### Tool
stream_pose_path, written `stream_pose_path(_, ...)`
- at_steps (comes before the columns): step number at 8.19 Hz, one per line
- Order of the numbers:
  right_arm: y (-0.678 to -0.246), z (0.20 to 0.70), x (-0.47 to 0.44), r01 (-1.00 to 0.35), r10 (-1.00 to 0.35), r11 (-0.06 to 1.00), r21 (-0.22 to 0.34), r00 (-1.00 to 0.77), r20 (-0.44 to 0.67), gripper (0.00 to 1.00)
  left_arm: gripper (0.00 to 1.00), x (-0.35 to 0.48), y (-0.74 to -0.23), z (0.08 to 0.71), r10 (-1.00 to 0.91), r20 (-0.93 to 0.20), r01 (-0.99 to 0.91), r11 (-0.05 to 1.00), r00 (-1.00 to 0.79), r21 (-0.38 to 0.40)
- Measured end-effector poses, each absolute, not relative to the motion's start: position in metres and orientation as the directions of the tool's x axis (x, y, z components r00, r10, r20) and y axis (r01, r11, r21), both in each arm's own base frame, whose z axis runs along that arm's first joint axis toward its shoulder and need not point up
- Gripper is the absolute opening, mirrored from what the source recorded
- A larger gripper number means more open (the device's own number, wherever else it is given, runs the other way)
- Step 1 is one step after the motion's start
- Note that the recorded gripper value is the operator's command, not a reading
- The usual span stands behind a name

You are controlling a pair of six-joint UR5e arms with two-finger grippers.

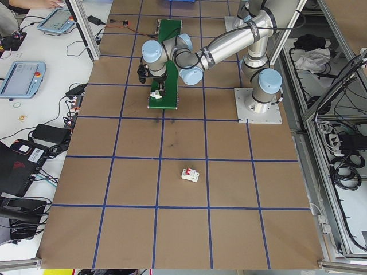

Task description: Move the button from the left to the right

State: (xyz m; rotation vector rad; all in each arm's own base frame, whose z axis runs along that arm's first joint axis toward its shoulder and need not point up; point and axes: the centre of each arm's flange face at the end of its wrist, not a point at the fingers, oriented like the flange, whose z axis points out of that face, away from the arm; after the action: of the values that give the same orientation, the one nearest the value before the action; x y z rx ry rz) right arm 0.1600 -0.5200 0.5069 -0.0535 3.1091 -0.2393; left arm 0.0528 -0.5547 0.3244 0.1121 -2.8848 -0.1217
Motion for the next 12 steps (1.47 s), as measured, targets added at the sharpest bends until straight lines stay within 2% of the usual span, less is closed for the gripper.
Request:
stream_pose_path(2, -0.52, 0.506, 0.16, -0.032, -0.035, 0.988, -0.151, -0.999, -0.02, 1.0, 1.0, 0.044, -0.534, 0.359, -0.086, 0.223, -0.064, 0.993, -0.971, 0.103)
stream_pose_path(5, -0.524, 0.502, 0.161, -0.031, -0.036, 0.988, -0.151, -0.999, -0.03, 1.0, 1.0, 0.059, -0.519, 0.377, -0.102, 0.166, -0.083, 0.99, -0.981, 0.118)
stream_pose_path(7, -0.542, 0.488, 0.168, -0.033, -0.05, 0.984, -0.173, -0.994, -0.095, 1.0, 1.0, 0.103, -0.513, 0.373, -0.172, 0.146, -0.153, 0.979, -0.974, 0.134)
stream_pose_path(10, -0.596, 0.415, 0.175, -0.038, -0.062, 0.984, -0.176, -0.989, -0.133, 1.0, 1.0, 0.145, -0.508, 0.364, -0.241, 0.139, -0.222, 0.965, -0.96, 0.14)
stream_pose_path(12, -0.614, 0.361, 0.183, -0.038, -0.068, 0.988, -0.153, -0.978, -0.198, 1.0, 1.0, 0.151, -0.51, 0.356, -0.25, 0.145, -0.229, 0.962, -0.957, 0.149)
